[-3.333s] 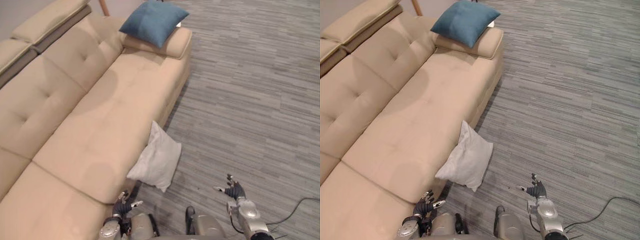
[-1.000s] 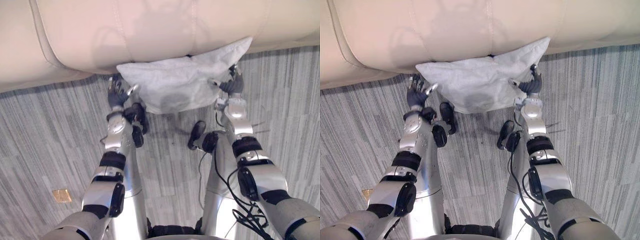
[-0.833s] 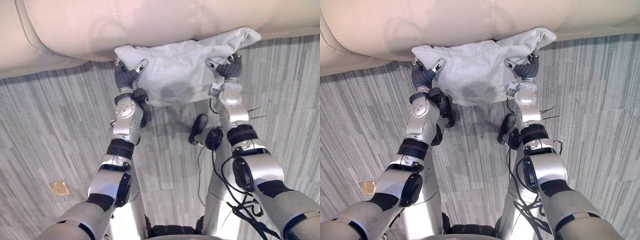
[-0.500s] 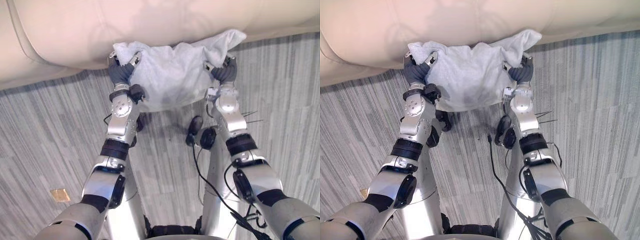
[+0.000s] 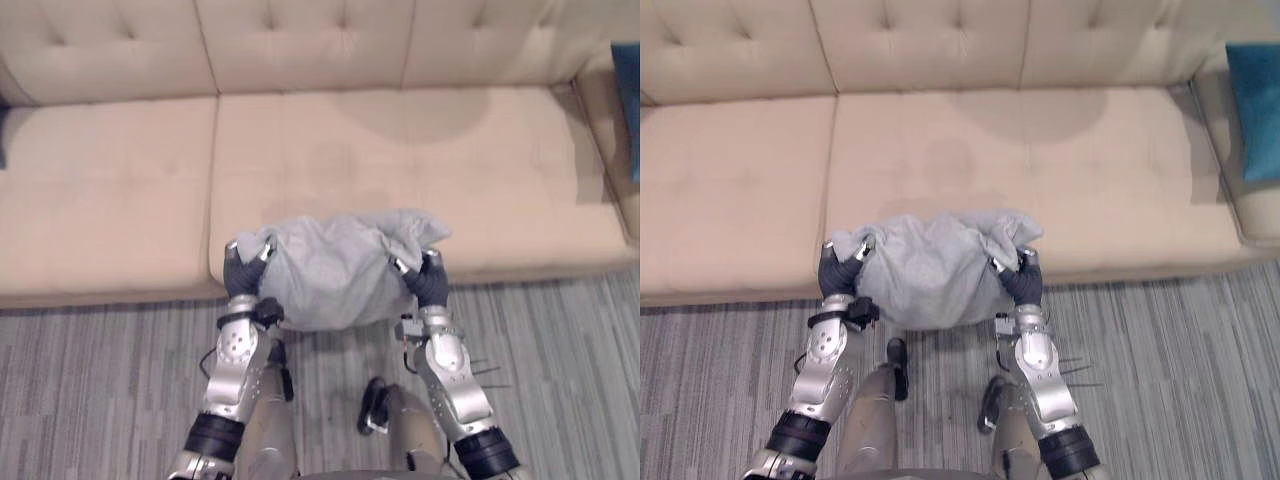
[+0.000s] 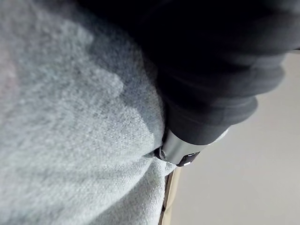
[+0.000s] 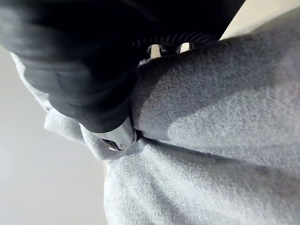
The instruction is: Pick up cushions and gather them together orderly.
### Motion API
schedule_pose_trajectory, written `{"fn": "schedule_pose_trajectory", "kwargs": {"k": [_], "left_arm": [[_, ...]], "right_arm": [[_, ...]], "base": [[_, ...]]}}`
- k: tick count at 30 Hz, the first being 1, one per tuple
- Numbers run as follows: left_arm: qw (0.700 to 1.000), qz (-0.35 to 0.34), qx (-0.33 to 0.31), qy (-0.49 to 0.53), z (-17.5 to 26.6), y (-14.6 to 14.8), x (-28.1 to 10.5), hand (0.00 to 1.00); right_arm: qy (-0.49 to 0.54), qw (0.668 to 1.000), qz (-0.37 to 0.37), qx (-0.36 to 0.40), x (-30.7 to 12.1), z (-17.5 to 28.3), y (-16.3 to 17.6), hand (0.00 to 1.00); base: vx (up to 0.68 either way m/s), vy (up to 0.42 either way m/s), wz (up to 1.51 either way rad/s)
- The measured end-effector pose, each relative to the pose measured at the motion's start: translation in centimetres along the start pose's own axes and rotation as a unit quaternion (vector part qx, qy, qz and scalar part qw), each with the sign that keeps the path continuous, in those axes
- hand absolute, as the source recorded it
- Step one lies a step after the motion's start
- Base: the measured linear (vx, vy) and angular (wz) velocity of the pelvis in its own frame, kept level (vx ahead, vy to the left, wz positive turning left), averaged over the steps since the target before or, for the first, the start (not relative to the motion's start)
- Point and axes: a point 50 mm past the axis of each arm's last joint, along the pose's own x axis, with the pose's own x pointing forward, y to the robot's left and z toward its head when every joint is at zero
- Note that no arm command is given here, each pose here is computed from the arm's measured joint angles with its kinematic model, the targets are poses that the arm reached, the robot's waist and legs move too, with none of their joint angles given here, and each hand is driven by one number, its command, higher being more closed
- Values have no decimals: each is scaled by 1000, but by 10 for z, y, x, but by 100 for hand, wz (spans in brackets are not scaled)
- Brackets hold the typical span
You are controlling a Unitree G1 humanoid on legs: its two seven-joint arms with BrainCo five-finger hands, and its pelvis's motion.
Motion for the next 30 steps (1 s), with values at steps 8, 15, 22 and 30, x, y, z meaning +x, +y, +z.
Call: {"fn": "schedule_pose_trajectory", "kwargs": {"k": [8, 15, 22, 30], "left_arm": [[998, 4, 21, 66, -25, 18, -34, 100], [993, 1, 30, 114, -38, 27, -60, 100], [993, -11, 43, 109, -36, 25, -56, 100], [991, -56, 32, 117, -44, -1, -51, 100]], "right_arm": [[26, 999, 27, -6, -15, -8, 1, 100], [2, 998, 61, 2, -12, 3, 13, 100], [4, 997, 81, -8, -13, 2, 15, 100], [43, 998, 36, -31, -29, -11, -18, 100]], "base": [[120, -21, 19], [41, 115, -20], [116, 90, 27], [326, -180, 76]]}}
